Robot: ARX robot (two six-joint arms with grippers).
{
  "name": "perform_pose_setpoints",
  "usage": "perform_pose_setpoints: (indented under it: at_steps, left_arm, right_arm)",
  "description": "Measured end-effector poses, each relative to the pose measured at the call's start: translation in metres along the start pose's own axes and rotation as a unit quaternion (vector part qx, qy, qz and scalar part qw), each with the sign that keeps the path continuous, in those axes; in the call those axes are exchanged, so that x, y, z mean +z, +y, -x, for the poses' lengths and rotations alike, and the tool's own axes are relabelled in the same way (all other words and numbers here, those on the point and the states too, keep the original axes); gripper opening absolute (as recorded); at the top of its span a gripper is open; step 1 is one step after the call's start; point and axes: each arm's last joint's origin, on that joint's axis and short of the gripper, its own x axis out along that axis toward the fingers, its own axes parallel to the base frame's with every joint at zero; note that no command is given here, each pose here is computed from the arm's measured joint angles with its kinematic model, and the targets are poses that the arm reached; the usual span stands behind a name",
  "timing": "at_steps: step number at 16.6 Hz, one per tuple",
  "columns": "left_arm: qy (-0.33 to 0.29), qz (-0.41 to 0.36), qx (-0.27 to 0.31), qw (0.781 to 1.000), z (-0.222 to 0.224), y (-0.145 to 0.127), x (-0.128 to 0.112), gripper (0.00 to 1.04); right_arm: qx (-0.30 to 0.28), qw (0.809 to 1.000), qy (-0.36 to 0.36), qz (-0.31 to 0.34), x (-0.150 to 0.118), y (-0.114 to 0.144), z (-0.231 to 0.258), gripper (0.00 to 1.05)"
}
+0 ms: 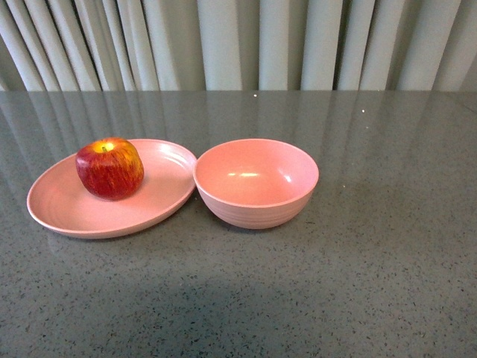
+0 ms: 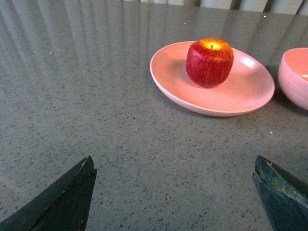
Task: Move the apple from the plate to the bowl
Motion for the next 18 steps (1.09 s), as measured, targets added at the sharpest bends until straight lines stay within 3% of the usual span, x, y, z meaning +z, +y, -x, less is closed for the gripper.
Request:
perform_pose_setpoints:
  at_steps: [4,8,10,12,14,16,18]
  left_arm:
    - [-0.024,0.006,-0.008,1.0,0.0,-0.001,0.01,0.98]
    - [-0.059,0.001,-0.045,0.997,-0.025,-0.006,0.051,0.98]
    - [-0.081,-0.005,-0.079,0.994,-0.05,-0.014,0.085,0.98]
    - [-0.059,-0.013,-0.117,0.991,-0.078,-0.025,0.106,0.98]
    - [-0.036,-0.019,-0.132,0.99,-0.097,-0.032,0.111,0.98]
    - [0.011,-0.049,-0.138,0.989,-0.148,-0.045,0.121,0.98]
    - [0.048,-0.058,-0.127,0.989,-0.189,-0.049,0.116,0.98]
  right_arm:
    - [0.0,1.0,0.001,0.0,0.0,0.0,0.0,0.98]
    - [0.0,1.0,0.0,0.0,0.0,0.0,0.0,0.98]
    - [0.0,1.0,0.0,0.0,0.0,0.0,0.0,0.98]
    - [0.0,1.0,0.0,0.0,0.0,0.0,0.0,0.98]
    - [0.0,1.0,0.0,0.0,0.0,0.0,0.0,0.98]
    - [0.0,1.0,0.0,0.0,0.0,0.0,0.0,0.98]
    - [0.0,1.0,0.0,0.0,0.0,0.0,0.0,0.98]
